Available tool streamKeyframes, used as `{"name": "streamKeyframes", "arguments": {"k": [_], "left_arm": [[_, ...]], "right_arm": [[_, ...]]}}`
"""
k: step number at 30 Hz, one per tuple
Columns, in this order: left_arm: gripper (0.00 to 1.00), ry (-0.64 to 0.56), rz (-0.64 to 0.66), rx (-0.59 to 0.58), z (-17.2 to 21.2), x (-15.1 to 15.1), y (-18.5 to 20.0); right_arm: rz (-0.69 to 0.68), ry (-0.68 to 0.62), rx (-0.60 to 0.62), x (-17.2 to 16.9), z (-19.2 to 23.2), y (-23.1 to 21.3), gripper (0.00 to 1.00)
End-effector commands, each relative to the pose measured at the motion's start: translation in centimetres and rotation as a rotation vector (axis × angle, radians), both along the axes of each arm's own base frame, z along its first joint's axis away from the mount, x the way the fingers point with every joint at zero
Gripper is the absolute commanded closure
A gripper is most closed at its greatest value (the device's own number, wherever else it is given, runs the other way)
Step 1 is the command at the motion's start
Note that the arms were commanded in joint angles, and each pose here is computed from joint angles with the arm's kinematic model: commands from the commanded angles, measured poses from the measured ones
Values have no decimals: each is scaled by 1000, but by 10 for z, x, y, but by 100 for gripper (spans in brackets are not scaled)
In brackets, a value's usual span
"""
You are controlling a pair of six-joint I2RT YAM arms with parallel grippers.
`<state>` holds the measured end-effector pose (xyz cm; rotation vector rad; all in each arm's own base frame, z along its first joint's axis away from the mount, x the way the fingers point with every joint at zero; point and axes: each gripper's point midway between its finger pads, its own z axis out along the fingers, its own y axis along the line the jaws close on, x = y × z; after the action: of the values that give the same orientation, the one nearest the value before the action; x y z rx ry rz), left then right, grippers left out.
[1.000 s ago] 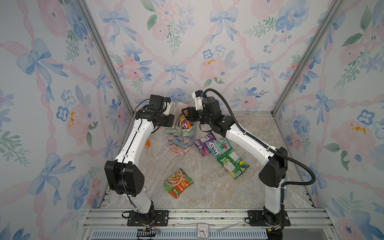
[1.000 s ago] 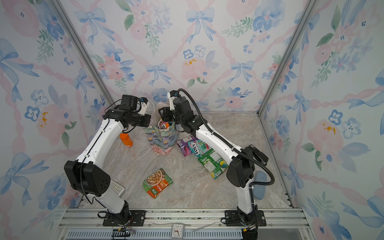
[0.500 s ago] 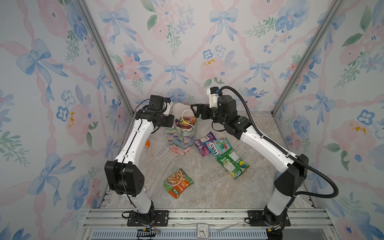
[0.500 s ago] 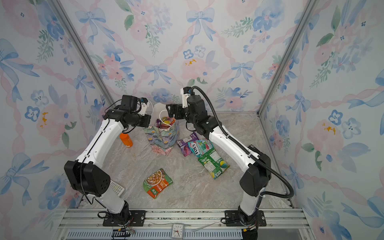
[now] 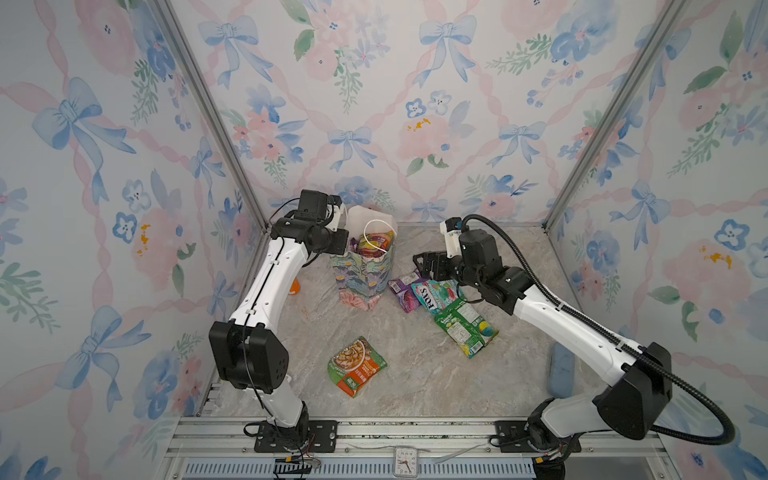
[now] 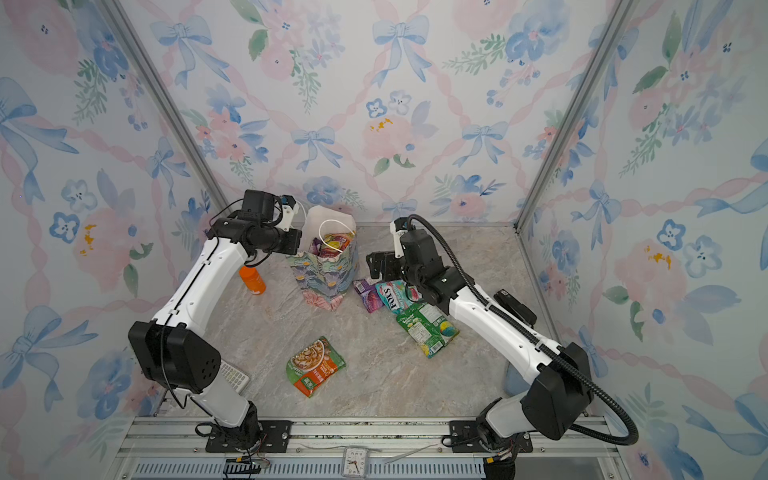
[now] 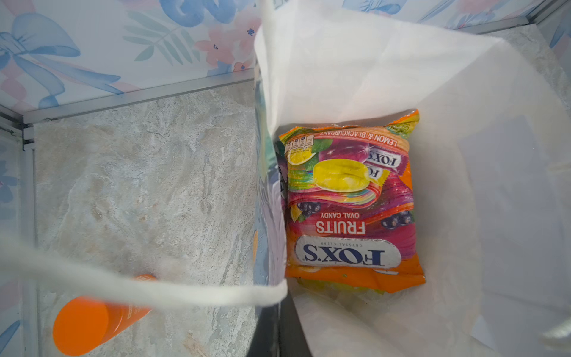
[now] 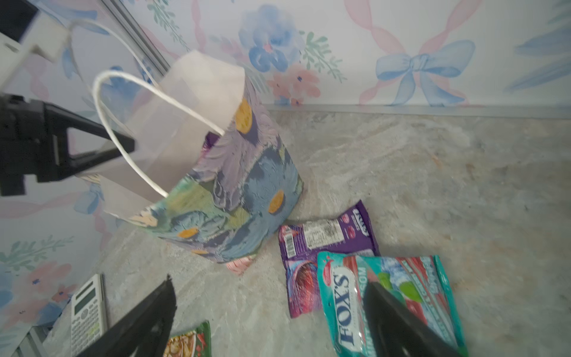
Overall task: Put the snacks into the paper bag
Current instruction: 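Open the right gripper and withdraw it from the bag, then move the right gripper down to the green tea-candy packet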
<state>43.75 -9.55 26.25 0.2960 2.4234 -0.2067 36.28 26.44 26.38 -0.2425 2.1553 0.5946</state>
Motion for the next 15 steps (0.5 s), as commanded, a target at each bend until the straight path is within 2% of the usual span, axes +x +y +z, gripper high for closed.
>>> {"name": "streamKeyframes", "arguments": {"k": [1, 8, 15], "left_arm": [[100, 26, 11, 5, -4, -9, 4], [100, 31, 11, 3, -6, -9, 4], [100, 31, 9, 3, -6, -9, 4]], "right_arm": [[-71, 92, -36, -9, -30, -27, 3], [-151, 286, -28, -19, -97, -64, 3], [-281, 410, -33, -25, -142, -130, 3]]}}
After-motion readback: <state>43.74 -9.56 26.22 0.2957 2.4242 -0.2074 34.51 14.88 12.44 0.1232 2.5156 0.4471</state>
